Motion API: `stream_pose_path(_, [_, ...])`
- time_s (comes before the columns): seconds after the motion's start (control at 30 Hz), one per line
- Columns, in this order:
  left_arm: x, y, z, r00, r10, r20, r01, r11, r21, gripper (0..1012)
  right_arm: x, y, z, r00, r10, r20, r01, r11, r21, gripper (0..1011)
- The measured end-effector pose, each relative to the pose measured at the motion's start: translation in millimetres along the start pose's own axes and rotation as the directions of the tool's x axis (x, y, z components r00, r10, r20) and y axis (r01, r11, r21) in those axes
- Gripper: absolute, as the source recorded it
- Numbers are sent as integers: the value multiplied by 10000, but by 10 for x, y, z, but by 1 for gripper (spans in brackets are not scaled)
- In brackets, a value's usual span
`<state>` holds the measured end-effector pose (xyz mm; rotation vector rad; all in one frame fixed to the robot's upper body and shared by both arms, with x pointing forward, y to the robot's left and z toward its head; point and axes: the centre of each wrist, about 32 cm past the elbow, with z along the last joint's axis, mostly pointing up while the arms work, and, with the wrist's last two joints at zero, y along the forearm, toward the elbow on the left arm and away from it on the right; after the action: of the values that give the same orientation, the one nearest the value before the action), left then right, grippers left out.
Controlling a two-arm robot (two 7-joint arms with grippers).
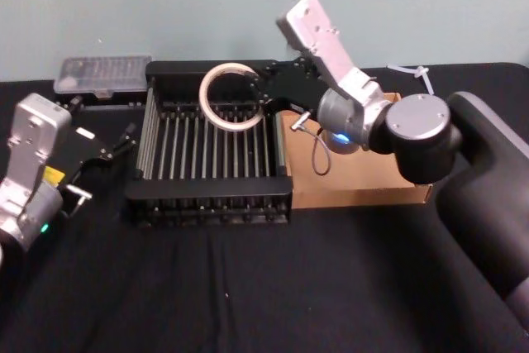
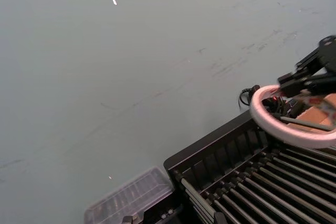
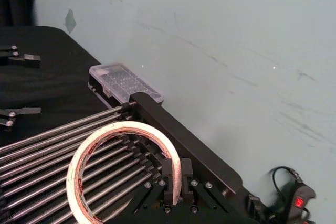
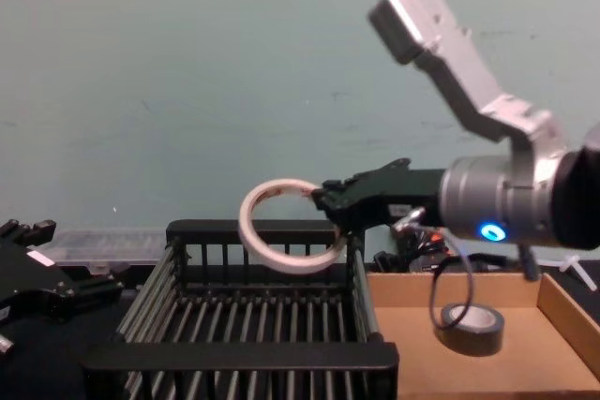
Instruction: Pick up the white tape and place it into the black box , Pick up the silver tape and place it into the brown box.
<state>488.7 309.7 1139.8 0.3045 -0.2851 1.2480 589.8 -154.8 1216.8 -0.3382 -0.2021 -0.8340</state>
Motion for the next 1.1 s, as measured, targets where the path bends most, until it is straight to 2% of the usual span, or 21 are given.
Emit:
stream_pose_path(0.3, [0, 0, 0, 10000, 0, -1, 0, 10000, 0, 1001, -86, 255, -126, 9999, 62, 124, -57, 9994, -335, 98])
stream_pose_path(0.53, [0, 0, 0, 10000, -1, -1, 1, 10000, 0, 1001, -132, 322, -188, 9996, 143, 242, -126, 9975, -690, 98])
stream_pose_path(0.87, [0, 0, 0, 10000, -1, 0, 1, 10000, 0, 1001, -130, 321, -185, 9996, 141, 247, -123, 9975, -690, 98])
stream_pose_path(0.97, [0, 0, 0, 10000, -1, 0, 1, 10000, 0, 1001, -129, 320, -183, 9996, 139, 236, -123, 9976, -678, 135])
stream_pose_path(1.1, [0, 0, 0, 10000, -1, 0, 1, 10000, 0, 1001, -126, 319, -181, 9996, 136, 231, -120, 9977, -665, 262])
